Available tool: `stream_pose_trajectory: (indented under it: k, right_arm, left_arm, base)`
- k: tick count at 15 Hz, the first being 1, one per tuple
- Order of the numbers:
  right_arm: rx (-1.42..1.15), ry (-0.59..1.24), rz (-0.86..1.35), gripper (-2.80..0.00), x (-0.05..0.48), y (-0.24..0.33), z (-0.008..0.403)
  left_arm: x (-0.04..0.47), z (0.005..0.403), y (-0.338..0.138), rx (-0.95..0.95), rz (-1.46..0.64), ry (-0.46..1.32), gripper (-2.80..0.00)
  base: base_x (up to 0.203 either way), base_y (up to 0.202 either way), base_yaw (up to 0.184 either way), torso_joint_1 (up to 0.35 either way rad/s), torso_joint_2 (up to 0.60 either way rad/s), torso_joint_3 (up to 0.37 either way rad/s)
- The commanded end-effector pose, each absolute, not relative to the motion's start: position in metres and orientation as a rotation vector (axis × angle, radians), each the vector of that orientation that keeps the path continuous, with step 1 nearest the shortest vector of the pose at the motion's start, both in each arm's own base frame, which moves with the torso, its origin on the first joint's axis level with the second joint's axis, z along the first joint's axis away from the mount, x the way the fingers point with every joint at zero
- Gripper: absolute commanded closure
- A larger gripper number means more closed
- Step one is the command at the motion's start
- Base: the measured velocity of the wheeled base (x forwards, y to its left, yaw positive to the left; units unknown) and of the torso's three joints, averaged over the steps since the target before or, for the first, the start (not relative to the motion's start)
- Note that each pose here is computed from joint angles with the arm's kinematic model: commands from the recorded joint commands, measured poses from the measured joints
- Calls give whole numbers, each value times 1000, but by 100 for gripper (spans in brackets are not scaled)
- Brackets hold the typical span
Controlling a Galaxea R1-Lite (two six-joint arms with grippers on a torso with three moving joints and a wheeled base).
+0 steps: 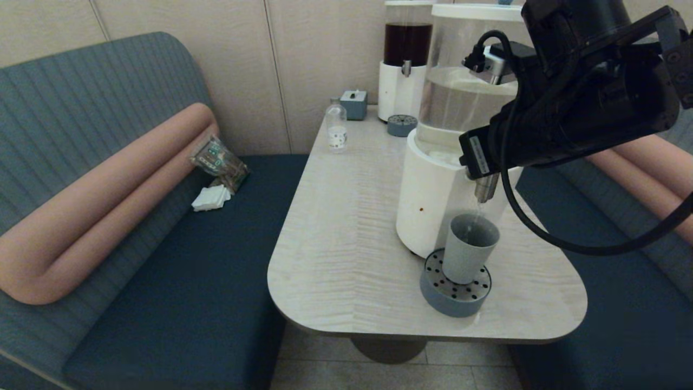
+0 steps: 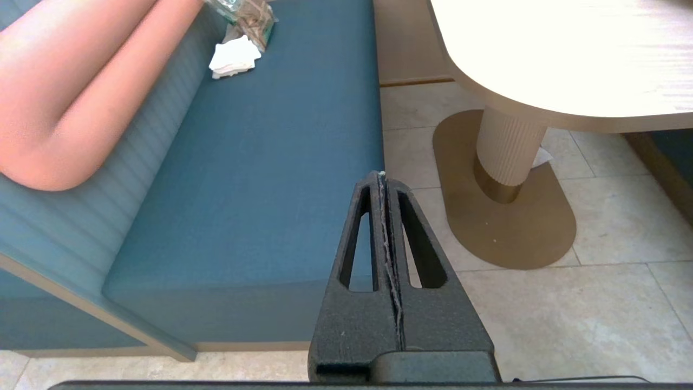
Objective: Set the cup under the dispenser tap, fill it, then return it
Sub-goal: Turn off the faucet
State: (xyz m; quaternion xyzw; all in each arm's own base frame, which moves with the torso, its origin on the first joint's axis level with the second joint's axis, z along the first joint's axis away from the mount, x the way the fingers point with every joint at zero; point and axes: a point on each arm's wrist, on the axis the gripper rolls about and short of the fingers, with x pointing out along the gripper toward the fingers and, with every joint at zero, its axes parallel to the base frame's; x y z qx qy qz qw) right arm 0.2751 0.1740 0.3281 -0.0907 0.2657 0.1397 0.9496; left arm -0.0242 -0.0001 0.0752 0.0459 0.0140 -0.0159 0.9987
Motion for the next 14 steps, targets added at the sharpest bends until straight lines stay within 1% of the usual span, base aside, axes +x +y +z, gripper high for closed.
stream_pose_trajectory:
  k: [1,6,14]
  right_arm:
    - [-187,547,279,0,276,174,326]
    - [-186,547,269,0,279,174,325]
    - [-216,533,186,0,285,172,323]
  left_arm:
    - [-24,75,0,92,-32,28,0]
    - [-24,75,0,93,-32,28,0]
    - [-24,75,0,93,-32,28,0]
  base:
    - [0,0,0,0,0,0]
    - [0,0,0,0,0,0]
    - [0,0,0,0,0,0]
